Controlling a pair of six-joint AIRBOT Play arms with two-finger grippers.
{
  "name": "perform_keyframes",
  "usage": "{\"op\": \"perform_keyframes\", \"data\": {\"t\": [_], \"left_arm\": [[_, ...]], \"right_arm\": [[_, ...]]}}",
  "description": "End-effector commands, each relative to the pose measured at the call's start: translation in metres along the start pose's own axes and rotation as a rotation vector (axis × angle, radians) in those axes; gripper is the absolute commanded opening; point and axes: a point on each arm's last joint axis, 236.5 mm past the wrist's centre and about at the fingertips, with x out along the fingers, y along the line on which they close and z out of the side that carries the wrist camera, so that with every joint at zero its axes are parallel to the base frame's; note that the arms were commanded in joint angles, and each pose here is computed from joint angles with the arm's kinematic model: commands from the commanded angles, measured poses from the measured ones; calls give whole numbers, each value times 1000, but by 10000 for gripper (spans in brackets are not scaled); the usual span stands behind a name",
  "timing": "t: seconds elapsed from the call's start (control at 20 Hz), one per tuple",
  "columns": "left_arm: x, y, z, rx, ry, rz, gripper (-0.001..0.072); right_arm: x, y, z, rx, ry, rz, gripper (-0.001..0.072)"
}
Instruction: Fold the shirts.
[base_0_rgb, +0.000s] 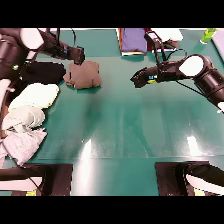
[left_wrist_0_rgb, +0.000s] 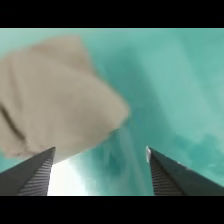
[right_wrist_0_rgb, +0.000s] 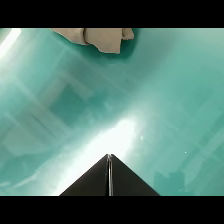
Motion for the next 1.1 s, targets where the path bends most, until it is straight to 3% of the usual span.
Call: {"op": "perform_keyframes", "data": {"t": [0.0, 0.25, 0.45, 0.5, 0.55, 0.6, 0.8, 0.95, 1.05], "left_arm": [[72, 48, -38, -80, 145, 82, 671], [167, 64, -103, -150, 320, 65, 671], [186, 61, -107, -166, 309, 51, 669], [185, 62, -104, -166, 299, 51, 547], [184, 62, -102, -164, 299, 51, 251], [181, 62, -98, -156, 297, 52, 40], [119, 63, -21, -110, 143, 56, 27], [-14, 54, 78, -43, -175, 55, 26], [-107, 40, 103, 6, -332, 49, 25]], "right_arm": [[0, 1, 1, 3, -2, 5, 18], [0, 3, 1, 7, -2, 10, 18], [0, 6, 2, 19, -9, 25, 18], [0, 6, 2, 18, -9, 24, 18], [0, 6, 2, 19, -8, 25, 18], [0, 7, 3, 18, -9, 26, 18], [-13, 17, 10, 55, -25, 67, 18], [-67, 17, 51, 47, -124, 48, 18], [-113, 10, 85, 55, -246, 6, 18]]}}
